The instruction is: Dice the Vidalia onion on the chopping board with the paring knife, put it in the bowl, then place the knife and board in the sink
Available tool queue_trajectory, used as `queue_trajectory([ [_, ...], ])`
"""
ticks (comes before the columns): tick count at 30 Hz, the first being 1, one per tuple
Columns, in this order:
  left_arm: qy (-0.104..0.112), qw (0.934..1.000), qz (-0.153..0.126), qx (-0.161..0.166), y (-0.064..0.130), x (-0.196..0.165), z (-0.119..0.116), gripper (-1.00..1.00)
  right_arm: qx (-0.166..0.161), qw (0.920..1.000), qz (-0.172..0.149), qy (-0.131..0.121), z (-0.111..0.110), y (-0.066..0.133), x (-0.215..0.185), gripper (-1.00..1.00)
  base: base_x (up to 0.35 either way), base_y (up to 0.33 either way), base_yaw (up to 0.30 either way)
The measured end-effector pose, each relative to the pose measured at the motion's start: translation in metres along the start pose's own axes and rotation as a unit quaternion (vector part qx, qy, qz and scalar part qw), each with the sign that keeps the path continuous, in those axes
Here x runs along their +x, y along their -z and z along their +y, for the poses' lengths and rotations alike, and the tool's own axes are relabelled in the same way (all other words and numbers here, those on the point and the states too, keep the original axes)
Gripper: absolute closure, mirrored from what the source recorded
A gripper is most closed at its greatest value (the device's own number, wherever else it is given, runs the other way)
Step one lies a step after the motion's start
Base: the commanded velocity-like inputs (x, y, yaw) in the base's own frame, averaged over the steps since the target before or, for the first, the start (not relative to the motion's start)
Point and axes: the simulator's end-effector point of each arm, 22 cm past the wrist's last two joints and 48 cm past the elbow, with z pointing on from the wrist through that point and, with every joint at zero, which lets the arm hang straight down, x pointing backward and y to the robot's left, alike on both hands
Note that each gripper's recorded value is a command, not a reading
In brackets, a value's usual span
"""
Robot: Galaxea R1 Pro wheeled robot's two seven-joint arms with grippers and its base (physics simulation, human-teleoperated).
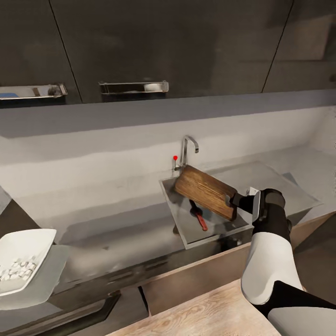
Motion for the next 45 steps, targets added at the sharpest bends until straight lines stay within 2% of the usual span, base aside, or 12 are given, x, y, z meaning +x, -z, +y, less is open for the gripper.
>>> queue_trajectory([
  [7,0.0,1.0,0.0,0.0,0.0,0.0001,0.0001,-1.0,-0.002,1.0,-0.001,-0.002,0.0005,0.0003,-0.0003,1.0,0.0,0.272,-0.02],
  [22,0.0,1.0,-0.001,0.0,0.0,-0.0003,0.0,-1.0,-0.002,1.0,0.0,-0.004,-0.0002,0.0005,0.0,1.0,0.048,0.077,-0.001],
  [45,0.0,1.0,-0.001,0.0,0.0,-0.0002,0.0003,-1.0,-0.002,1.0,0.0,-0.004,-0.0005,-0.0003,0.0003,1.0,0.026,0.005,0.0],
])
